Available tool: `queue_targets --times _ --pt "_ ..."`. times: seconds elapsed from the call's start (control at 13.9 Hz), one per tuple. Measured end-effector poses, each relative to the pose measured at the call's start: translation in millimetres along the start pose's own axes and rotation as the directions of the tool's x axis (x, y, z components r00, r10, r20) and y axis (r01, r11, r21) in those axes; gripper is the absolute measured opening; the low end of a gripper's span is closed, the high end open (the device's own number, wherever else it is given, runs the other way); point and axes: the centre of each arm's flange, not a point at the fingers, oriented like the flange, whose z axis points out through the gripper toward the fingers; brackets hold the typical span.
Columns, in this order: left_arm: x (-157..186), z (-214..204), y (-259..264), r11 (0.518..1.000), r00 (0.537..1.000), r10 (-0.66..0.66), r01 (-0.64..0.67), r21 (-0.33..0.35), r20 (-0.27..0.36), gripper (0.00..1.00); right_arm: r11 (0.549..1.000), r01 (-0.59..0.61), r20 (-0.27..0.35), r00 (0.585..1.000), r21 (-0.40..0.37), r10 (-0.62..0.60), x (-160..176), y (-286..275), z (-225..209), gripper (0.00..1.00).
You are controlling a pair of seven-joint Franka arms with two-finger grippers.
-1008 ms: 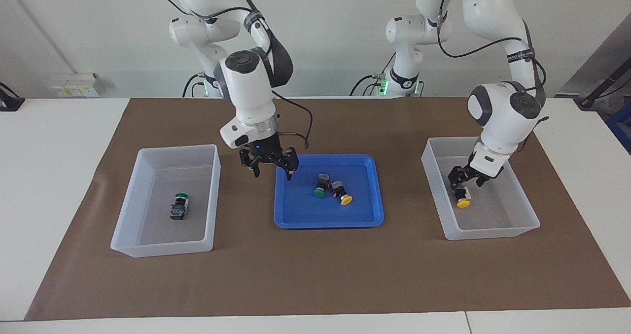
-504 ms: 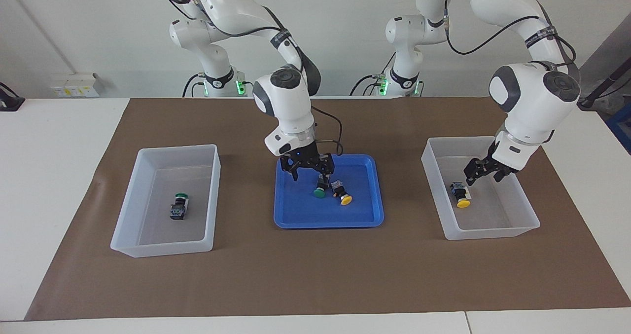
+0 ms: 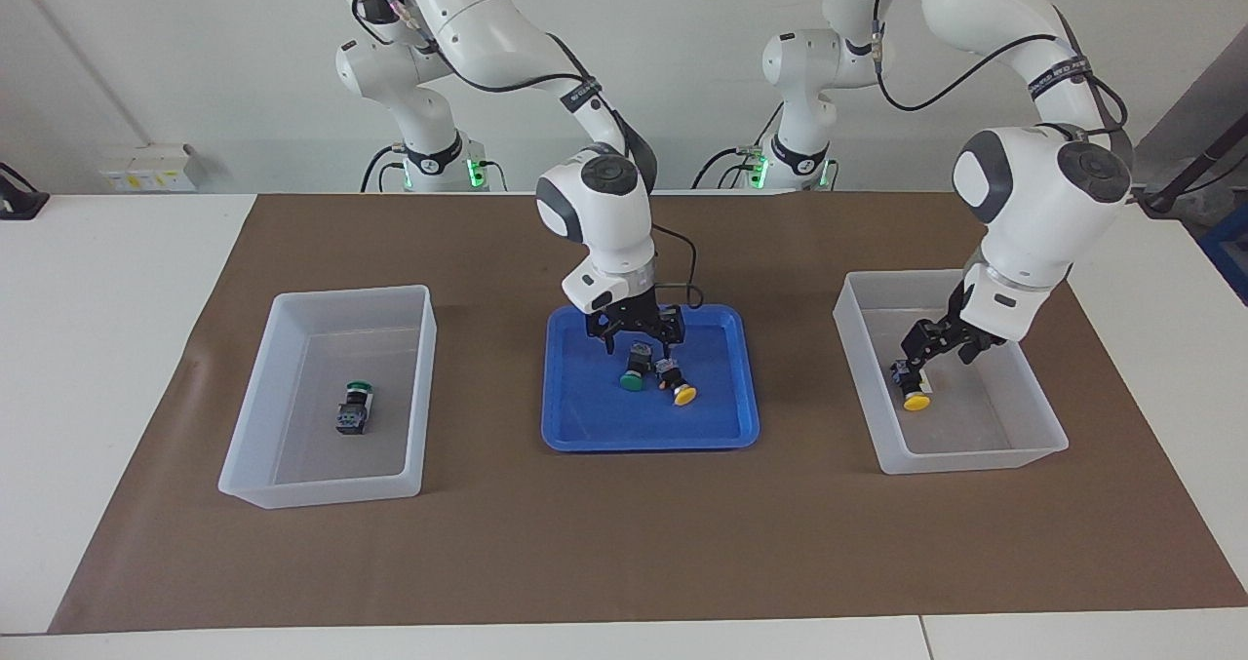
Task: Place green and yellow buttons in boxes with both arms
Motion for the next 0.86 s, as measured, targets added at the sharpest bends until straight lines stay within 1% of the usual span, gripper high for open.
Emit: queue_targets --times 0.14,0.36,0.5,0.58,0.72,0.79,0.86 --pt "-3 3 10 1.000 1.000 -0.006 0.006 0.000 0.005 0.89 0.999 -0.037 -0.001 0.999 0.005 0.037 -4 -1 4 1.00" --pt "-4 8 13 1.000 1.000 -0.009 0.009 0.003 0.014 0.89 0.999 -0.047 0.006 0.999 -0.001 0.047 -10 -1 15 1.00" --pt "-4 12 12 1.000 1.000 -0.011 0.011 0.005 0.020 0.89 0.999 -0.048 0.010 0.999 -0.005 0.048 -12 1 18 0.94" --pt "-5 14 11 1.000 1.000 -0.011 0.011 0.006 0.024 0.89 0.999 -0.049 0.006 0.999 0.001 0.049 -11 0 17 0.85" --pt "-6 16 11 1.000 1.000 -0.011 0.011 0.007 0.028 0.89 0.998 -0.062 0.002 0.998 0.007 0.062 -11 -1 15 0.58" --pt "-6 16 11 1.000 1.000 -0.011 0.011 0.007 0.029 0.89 0.997 -0.076 0.002 0.997 0.007 0.076 -11 -1 15 0.48" --pt "-6 17 11 1.000 1.000 -0.011 0.011 0.008 0.029 0.89 0.996 -0.088 0.002 0.996 0.006 0.088 -11 0 15 0.45"
